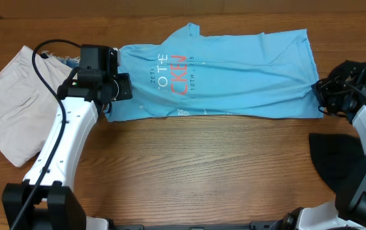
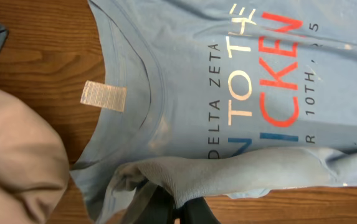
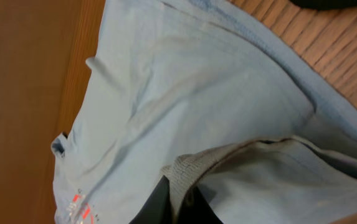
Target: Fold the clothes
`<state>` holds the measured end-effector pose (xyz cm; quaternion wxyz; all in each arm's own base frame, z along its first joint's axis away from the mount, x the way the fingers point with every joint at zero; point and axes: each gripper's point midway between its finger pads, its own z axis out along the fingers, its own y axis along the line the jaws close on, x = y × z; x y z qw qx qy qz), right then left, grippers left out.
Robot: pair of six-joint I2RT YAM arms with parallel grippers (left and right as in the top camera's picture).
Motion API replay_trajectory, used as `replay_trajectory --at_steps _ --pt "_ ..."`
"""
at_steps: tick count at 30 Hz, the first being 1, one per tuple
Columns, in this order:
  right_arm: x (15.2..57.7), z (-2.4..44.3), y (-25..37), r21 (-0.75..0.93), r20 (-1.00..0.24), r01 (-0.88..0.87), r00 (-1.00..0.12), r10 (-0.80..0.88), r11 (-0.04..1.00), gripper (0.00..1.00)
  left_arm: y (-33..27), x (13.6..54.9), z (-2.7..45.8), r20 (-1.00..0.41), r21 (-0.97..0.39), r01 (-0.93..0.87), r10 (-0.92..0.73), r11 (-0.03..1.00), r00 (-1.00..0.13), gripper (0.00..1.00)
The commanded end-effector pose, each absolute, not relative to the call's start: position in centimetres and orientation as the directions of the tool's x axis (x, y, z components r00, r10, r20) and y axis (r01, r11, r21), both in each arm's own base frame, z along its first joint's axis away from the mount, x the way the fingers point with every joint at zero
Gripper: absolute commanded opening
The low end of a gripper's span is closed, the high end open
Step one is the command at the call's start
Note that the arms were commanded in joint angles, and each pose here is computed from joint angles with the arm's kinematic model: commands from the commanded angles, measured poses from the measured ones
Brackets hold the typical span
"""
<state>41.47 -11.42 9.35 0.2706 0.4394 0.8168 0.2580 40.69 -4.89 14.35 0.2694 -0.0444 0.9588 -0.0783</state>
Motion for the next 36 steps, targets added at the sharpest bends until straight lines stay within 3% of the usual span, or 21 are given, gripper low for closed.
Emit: replay_trajectory --at_steps 1,12,15,16,17,18,19,20,26,28,31,36 --pt "42.6 9.5 -12.7 0.649 -0.257 0.585 -0.434 0.863 0.487 0.07 -5.1 41.8 13.3 -0.507 -0.153 -0.025 -0.100 0.988 -0.856 0.04" --pt "44.8 9.1 -13.6 0.669 -0.330 0.527 -0.421 0.845 0.524 0.12 -5.2 43.3 11.1 -0.503 -0.152 -0.026 -0.100 0.988 -0.859 0.05" --pt "45.3 9.6 -13.7 0.678 -0.351 0.507 -0.414 0.840 0.533 0.31 -5.2 43.5 11.1 -0.507 -0.153 -0.025 -0.100 0.988 -0.856 0.15" --pt "45.3 9.7 -13.6 0.679 -0.352 0.502 -0.417 0.838 0.535 0.43 -5.2 43.4 11.1 -0.505 -0.153 -0.025 -0.100 0.988 -0.857 0.20" --pt "45.3 9.7 -13.5 0.679 -0.359 0.489 -0.429 0.829 0.547 0.56 -5.2 43.4 11.1 -0.505 -0.153 -0.026 -0.100 0.988 -0.857 0.31" --pt "45.3 9.9 -13.5 0.678 -0.375 0.467 -0.445 0.813 0.568 0.67 -5.2 43.4 11.1 -0.505 -0.153 -0.026 -0.101 0.988 -0.857 0.50" --pt "45.2 10.0 -13.7 0.680 -0.382 0.451 -0.456 0.804 0.578 0.70 -5.1 43.4 11.2 -0.505 -0.152 -0.029 -0.103 0.988 -0.857 0.83" --pt "45.0 10.1 -13.8 0.687 -0.377 0.442 -0.462 0.803 0.577 0.72 -4.9 43.4 11.3 -0.503 -0.152 -0.033 -0.106 0.988 -0.858 0.92" --pt "42.8 10.0 -12.4 0.766 -0.253 0.384 -0.558 0.790 0.516 0.73 -6.0 42.0 12.3 -0.447 -0.221 0.043 -0.062 0.974 -0.892 0.91" --pt "41.6 9.0 -11.3 0.745 -0.220 0.400 -0.607 0.763 0.533 0.73 -7.9 40.7 12.0 -0.414 -0.260 0.138 0.019 0.956 -0.910 0.85" --pt "40.0 7.8 -9.7 0.719 -0.169 0.422 -0.666 0.727 0.553 0.73 -8.6 38.9 10.6 -0.352 -0.200 0.198 0.119 0.959 -0.928 0.73" --pt "39.5 7.7 -9.0 0.715 -0.165 0.404 -0.696 0.699 0.571 0.71 -10.0 38.9 9.5 -0.342 -0.147 0.226 0.165 0.963 -0.925 0.56"
